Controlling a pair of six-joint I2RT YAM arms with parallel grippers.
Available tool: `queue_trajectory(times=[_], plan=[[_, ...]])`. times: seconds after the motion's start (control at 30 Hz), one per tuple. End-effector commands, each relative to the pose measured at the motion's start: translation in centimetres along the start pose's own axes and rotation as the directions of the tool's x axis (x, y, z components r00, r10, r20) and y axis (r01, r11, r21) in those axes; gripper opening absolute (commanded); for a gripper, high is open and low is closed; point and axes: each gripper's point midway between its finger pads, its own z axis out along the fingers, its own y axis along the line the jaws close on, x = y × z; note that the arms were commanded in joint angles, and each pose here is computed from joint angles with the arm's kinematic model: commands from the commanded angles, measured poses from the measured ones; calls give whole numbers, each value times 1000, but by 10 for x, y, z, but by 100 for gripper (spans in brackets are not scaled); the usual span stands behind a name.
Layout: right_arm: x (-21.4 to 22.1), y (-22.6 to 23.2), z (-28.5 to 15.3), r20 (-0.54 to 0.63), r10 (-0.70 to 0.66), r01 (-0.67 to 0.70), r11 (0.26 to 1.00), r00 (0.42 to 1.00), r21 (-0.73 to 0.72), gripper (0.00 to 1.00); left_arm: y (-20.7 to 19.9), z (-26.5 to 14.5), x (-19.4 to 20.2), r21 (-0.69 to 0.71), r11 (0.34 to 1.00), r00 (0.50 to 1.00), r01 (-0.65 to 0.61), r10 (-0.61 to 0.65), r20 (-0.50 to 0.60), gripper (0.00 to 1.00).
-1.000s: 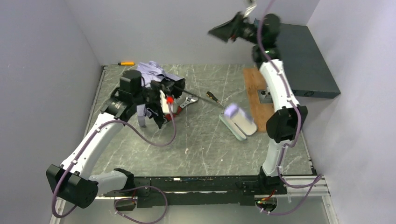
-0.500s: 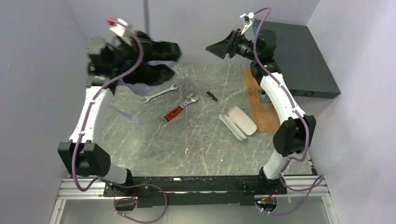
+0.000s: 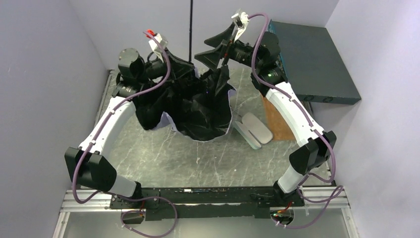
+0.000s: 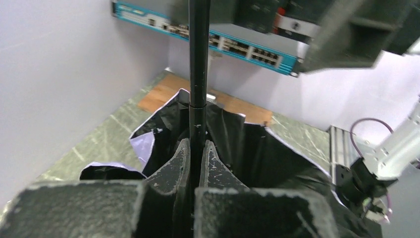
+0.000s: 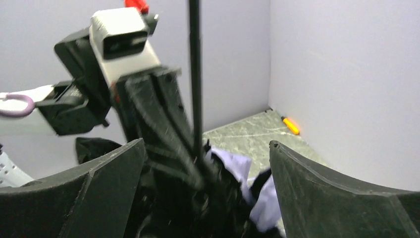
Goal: Open the umbrella
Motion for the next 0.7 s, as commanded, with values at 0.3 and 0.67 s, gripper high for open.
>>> queue_trajectory(times=[0.3, 0.67], plan=[[-1, 1, 31, 36, -22, 23, 1000, 999, -19, 79, -55, 1, -8, 133, 983, 992, -128, 128, 10, 0], [13, -1, 31, -3, -35, 35, 999, 999, -10, 0, -59, -13, 35, 170, 973, 976, -157, 179, -124, 18]])
